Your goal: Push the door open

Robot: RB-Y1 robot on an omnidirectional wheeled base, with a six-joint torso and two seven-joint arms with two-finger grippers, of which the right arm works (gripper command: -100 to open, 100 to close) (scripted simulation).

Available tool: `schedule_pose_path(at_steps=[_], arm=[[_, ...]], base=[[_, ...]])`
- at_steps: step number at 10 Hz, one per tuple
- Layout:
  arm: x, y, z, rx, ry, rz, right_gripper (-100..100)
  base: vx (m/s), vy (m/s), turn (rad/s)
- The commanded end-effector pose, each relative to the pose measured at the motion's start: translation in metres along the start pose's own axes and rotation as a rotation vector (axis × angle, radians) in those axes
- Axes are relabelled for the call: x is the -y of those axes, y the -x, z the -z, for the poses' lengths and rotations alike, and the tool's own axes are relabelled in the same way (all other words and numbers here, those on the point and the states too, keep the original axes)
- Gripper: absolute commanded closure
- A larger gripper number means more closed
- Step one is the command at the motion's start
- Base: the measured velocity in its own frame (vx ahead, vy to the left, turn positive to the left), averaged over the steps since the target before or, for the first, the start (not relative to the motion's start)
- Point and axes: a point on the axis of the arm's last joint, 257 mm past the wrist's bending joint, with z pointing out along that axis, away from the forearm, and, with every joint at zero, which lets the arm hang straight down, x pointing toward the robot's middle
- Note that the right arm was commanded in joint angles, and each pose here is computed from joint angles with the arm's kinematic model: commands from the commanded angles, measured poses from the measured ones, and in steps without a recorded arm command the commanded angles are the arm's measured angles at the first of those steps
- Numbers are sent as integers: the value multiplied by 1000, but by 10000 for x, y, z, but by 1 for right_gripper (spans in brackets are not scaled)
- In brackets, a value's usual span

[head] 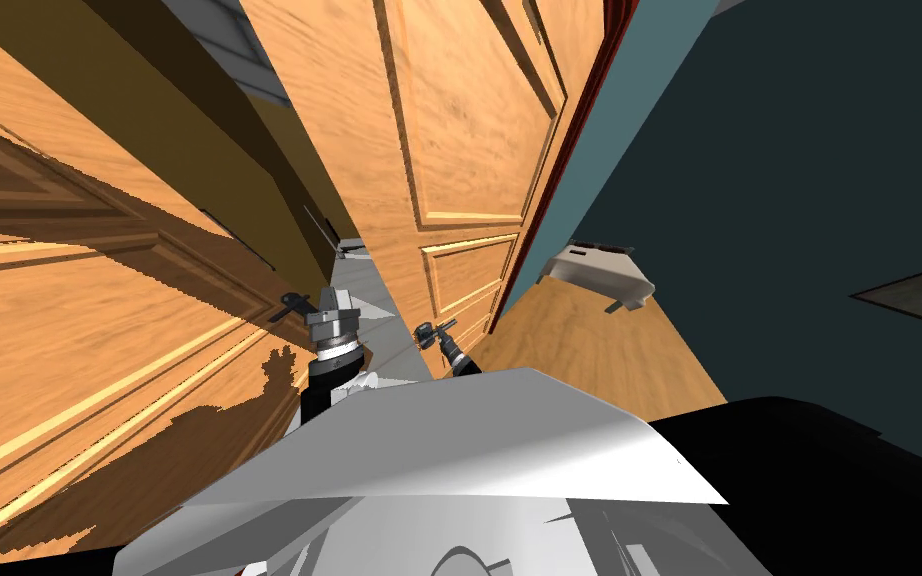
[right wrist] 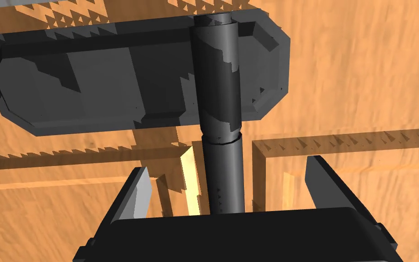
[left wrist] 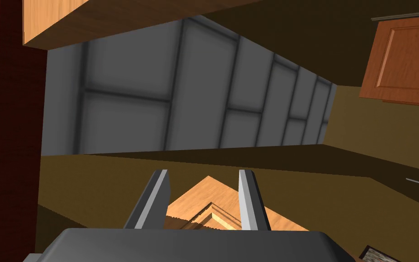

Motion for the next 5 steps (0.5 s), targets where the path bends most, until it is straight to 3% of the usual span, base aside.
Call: schedule_pose_path(at_steps=[1, 5], arm=[[1, -1, 5, 0, 0, 0, 100], [1, -1, 5, 0, 0, 0, 100]], base=[[-5, -6, -4], [-17, -15, 1]])
